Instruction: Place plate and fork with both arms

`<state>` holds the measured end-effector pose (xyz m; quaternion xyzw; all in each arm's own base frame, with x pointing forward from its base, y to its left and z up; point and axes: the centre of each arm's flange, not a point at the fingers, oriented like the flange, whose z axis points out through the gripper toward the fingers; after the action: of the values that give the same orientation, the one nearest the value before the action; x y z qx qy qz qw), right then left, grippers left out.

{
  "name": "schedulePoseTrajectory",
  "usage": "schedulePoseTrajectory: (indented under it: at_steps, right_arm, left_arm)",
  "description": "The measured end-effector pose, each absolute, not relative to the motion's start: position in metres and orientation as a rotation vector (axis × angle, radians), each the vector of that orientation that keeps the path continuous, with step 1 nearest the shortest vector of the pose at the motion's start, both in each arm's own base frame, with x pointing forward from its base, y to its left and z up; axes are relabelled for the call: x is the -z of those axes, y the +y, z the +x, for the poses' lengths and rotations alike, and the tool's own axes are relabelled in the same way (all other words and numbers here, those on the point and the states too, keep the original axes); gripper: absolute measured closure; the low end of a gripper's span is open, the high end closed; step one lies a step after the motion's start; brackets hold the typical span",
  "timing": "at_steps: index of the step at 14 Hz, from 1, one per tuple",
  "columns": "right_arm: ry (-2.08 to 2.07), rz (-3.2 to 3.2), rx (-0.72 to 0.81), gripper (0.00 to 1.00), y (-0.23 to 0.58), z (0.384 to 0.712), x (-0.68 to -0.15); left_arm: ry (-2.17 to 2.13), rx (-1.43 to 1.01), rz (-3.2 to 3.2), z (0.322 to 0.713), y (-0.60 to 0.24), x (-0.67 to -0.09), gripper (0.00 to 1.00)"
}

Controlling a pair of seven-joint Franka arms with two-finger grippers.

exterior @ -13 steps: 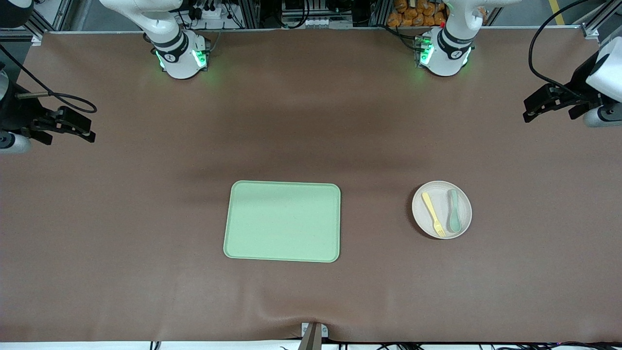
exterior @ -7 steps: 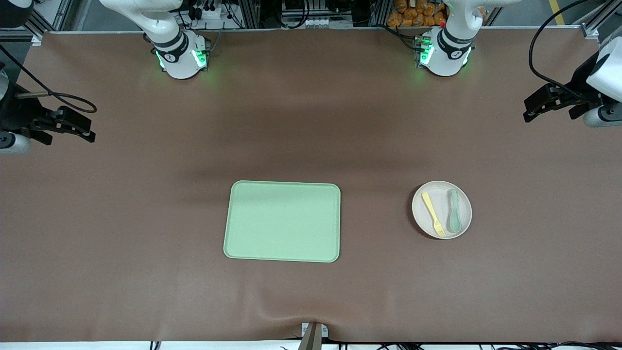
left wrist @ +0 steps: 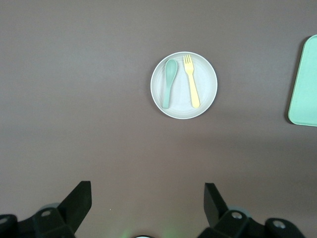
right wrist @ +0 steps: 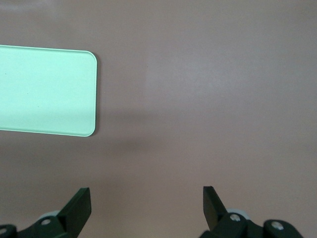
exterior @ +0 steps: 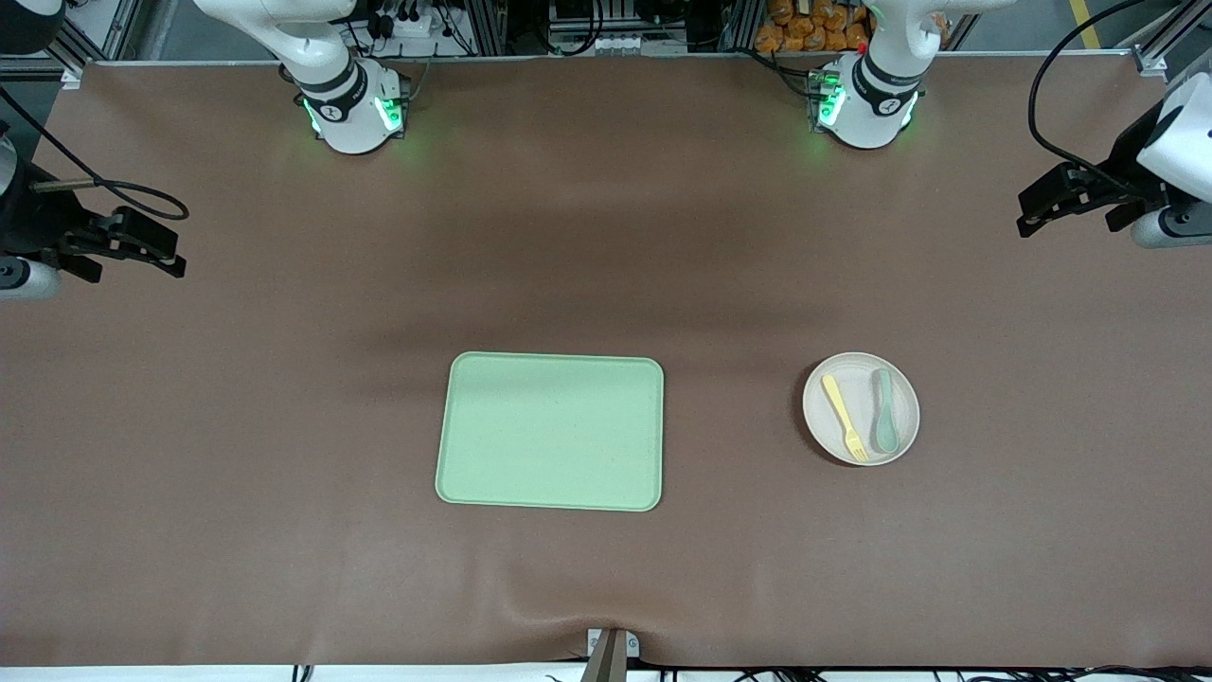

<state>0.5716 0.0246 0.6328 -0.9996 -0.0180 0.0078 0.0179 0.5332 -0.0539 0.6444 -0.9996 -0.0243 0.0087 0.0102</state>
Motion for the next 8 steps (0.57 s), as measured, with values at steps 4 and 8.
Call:
schedulePoseTrajectory:
  at_steps: [4, 8]
  right_arm:
    - [-0.056, -3.105, -0.025, 0.00, 0.025, 0.572, -0.633]
    - [-0.056, -3.105, -0.025, 0.00, 0.025, 0.572, -0.633]
  left_arm:
    - [-0.072, -0.026, -3.121, 0.538, -0.055, -0.631, 0.00]
    - [-0.074, 0.011, -3.124, 0.551, -0.055, -0.590, 0.00]
